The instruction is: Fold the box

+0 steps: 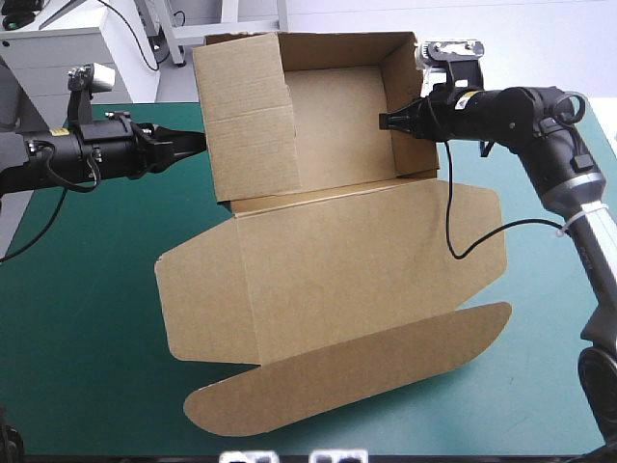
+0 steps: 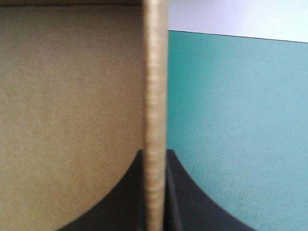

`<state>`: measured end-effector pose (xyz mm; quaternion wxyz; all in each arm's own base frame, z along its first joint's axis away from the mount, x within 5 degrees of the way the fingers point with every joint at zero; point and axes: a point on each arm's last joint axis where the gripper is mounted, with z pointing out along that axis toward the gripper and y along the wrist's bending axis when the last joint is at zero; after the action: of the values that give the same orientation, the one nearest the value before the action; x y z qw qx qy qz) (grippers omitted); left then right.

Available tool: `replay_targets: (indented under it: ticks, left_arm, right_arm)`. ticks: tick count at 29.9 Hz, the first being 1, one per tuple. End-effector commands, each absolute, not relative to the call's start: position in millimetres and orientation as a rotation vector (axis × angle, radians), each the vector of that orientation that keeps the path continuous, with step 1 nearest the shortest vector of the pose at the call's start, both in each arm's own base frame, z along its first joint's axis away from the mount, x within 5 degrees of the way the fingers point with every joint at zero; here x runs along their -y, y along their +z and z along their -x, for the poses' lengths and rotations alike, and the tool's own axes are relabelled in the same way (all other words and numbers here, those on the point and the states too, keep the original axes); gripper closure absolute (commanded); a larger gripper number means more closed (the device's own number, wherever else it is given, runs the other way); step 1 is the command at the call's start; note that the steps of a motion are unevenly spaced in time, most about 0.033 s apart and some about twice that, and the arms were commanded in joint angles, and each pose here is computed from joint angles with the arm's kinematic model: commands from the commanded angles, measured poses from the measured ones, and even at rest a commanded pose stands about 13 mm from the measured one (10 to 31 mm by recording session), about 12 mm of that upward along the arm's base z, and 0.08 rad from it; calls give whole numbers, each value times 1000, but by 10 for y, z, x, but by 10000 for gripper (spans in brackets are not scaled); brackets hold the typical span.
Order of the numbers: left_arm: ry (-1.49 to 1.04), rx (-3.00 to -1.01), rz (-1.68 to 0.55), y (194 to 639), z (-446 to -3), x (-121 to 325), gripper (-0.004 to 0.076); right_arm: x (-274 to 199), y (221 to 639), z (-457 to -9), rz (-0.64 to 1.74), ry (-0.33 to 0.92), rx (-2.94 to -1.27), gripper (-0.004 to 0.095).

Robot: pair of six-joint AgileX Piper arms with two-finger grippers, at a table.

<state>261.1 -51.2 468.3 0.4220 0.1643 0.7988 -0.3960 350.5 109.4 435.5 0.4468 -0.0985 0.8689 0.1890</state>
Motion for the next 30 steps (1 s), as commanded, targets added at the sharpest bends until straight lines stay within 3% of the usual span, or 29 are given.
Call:
replay_targets:
  ticks: [1, 6, 9, 17, 23, 30]
  left_arm:
    - [-1029, -1908, -429, 4884, -2467, 558, 579]
    - [-1046, -1929, -459, 4868, -2440, 571, 342]
    - [-1031, -1954, -462, 4846, -2438, 564, 260]
    - [-971, -2051, -358, 4778, -2475, 513, 245]
    - [-856, -2130, -251, 4701, -2548, 549, 308]
    - [-713, -2207, -160, 4582, -2657, 723, 310]
  right_arm:
    - [-1108, 4651, -3383, 205, 481, -2012, 922]
    - [-1208, 4598, -3413, 222, 490, -2021, 922]
    - [-1289, 4553, -3441, 232, 504, -2025, 922]
    - [-1455, 4436, -3504, 249, 512, -2046, 921]
    - [-1669, 4381, -3490, 259, 512, -2042, 920]
    - [-1751, 4321, -3476, 244, 546, -2085, 920]
